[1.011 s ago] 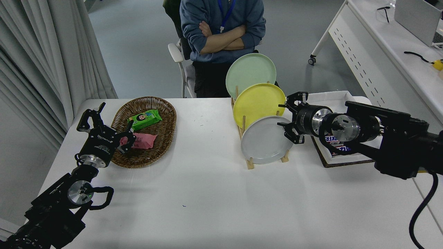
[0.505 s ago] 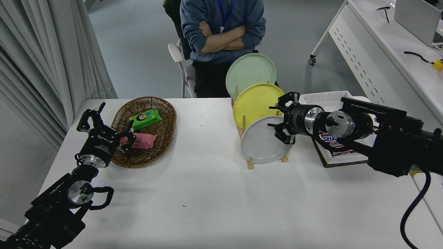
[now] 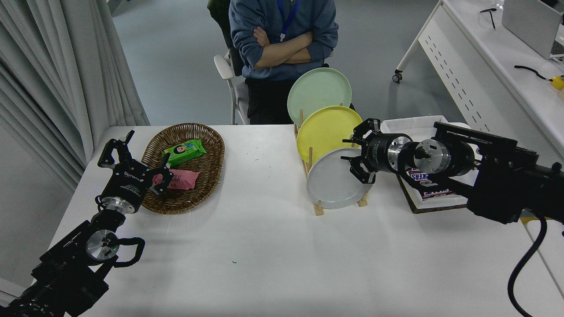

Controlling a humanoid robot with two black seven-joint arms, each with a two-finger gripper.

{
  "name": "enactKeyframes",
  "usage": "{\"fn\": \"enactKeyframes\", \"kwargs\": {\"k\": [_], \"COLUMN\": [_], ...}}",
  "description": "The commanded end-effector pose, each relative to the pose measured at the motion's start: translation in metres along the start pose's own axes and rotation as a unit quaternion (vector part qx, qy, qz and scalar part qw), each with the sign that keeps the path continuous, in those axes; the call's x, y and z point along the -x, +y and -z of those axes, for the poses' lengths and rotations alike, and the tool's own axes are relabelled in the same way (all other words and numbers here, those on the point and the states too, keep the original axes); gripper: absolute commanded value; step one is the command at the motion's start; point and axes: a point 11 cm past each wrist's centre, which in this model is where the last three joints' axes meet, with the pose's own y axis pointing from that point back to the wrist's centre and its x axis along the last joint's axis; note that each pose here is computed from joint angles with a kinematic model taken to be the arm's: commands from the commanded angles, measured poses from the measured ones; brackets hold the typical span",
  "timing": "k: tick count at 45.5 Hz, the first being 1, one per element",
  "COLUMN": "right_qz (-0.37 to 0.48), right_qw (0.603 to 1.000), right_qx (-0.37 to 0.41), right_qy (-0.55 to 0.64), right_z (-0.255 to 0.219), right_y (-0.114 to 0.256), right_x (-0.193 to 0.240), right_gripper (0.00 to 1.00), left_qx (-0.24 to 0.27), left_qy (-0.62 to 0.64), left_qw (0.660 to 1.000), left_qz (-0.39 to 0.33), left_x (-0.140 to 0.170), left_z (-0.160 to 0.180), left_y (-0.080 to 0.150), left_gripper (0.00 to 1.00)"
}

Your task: Place the plate on the table

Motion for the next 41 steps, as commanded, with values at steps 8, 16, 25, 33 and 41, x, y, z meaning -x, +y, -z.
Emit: {"fn": "enactKeyframes", "kwargs": {"k": [8,16,25,33,41], "right_qz": [-0.008,-0.008,-0.008,-0.003,-0.002], "right_qw": [1.0,1.0,1.0,1.0,1.0], "right_qx": [-0.005,0.0,0.005,0.006,0.006], "right_qy": [-0.007,-0.008,-0.007,-0.014,-0.015], "right_z": [0.0036,0.0026,0.0006,0.0032,0.0039], "right_y": [-0.0009,-0.001,-0.0012,-0.0002,0.0], "right_x": [-0.0035,-0.0034,-0.0035,-0.0011,-0.0004], "right_gripper": [0.38,0.31,0.26,0.21,0.2], "left_qx": [0.0,0.0,0.0,0.0,0.0], "left_qy": [0.0,0.0,0.0,0.0,0.0], "left_qw": [1.0,1.0,1.0,1.0,1.0], "left_qz": [0.0,0.0,-0.001,0.0,0.0], "left_x": [0.0,0.0,-0.0004,0.0,0.0], "left_z": [0.0,0.0,0.0,0.0,0.0], "left_y": [0.0,0.0,0.0002,0.0,0.0], "left_gripper": [1.0,1.0,1.0,1.0,1.0]}}
